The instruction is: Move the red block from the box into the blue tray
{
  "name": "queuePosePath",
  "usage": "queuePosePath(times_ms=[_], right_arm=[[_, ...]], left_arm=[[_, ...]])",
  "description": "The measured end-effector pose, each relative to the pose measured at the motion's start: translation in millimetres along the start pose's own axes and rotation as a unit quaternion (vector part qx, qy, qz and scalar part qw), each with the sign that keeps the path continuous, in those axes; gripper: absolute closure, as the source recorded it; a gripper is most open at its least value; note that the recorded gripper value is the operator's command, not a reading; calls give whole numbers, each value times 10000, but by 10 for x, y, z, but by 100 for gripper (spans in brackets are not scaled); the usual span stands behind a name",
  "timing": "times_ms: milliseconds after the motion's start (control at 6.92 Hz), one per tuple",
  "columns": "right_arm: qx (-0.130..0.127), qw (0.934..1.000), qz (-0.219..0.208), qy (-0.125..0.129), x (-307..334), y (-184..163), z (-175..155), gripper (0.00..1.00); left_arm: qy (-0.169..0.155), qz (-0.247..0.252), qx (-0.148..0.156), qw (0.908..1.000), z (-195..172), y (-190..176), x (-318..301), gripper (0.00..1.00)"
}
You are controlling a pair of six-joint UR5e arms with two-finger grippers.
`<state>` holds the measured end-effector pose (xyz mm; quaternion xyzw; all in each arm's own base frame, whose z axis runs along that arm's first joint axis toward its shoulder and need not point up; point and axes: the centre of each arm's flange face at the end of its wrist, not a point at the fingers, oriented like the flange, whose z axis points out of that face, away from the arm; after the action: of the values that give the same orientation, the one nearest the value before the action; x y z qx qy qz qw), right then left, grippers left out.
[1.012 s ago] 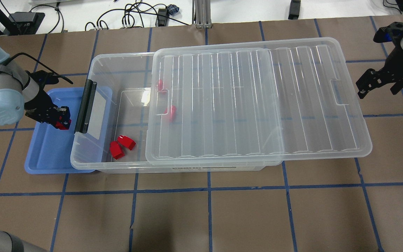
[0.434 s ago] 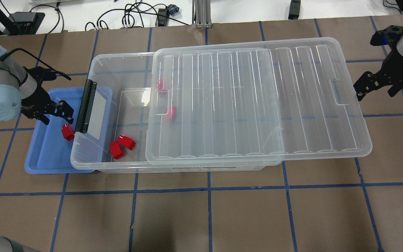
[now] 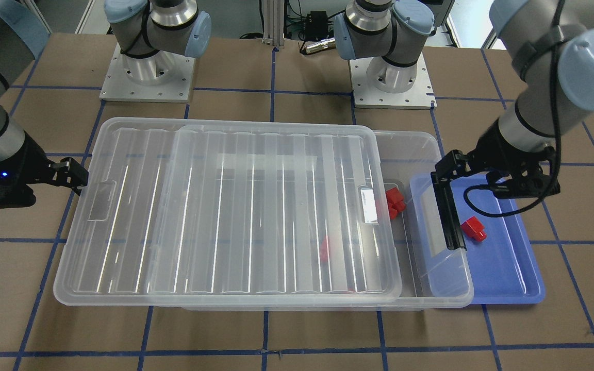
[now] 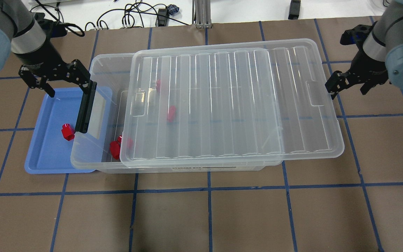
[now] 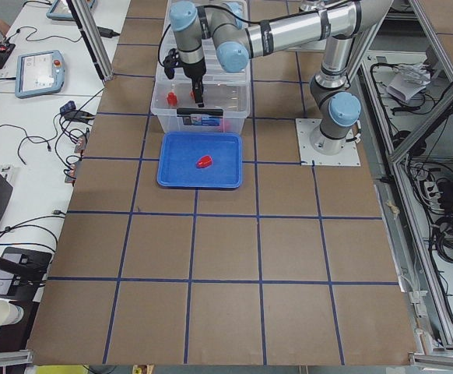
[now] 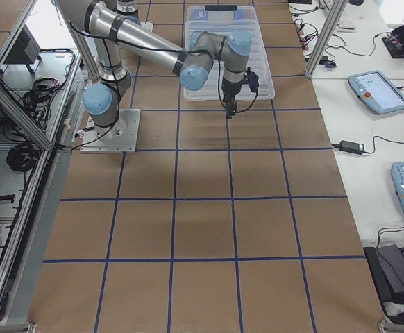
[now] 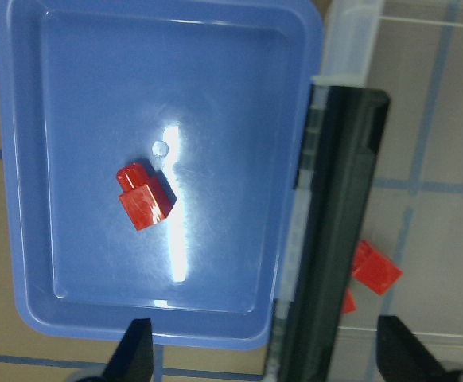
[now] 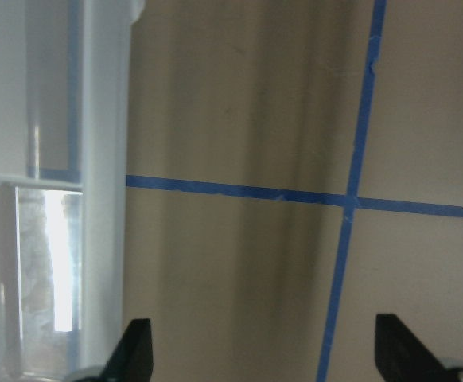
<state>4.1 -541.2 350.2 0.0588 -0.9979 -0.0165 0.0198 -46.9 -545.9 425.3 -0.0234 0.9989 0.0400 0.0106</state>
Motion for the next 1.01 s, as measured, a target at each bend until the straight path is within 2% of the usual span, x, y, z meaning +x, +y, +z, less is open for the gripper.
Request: queuePosePath(times_ms=[434,723,867,1012], right_arm=[[119,9996,-265,41,-733,-55,-71,0],[161,9993,-339,51,-872,-67,-97,0],[255,9991,-338,82,-874,-95,-202,0],[410,9987,-292,129,-866,-120,-482,0]], left_arm=[[-55,324,358,9988,-418,512,961,0],[-7,377,470,9982,-605,699,1062,0],[34,274,483,9985,-701,703,955,0],[110,117,443,9989,-771,676,805,0]])
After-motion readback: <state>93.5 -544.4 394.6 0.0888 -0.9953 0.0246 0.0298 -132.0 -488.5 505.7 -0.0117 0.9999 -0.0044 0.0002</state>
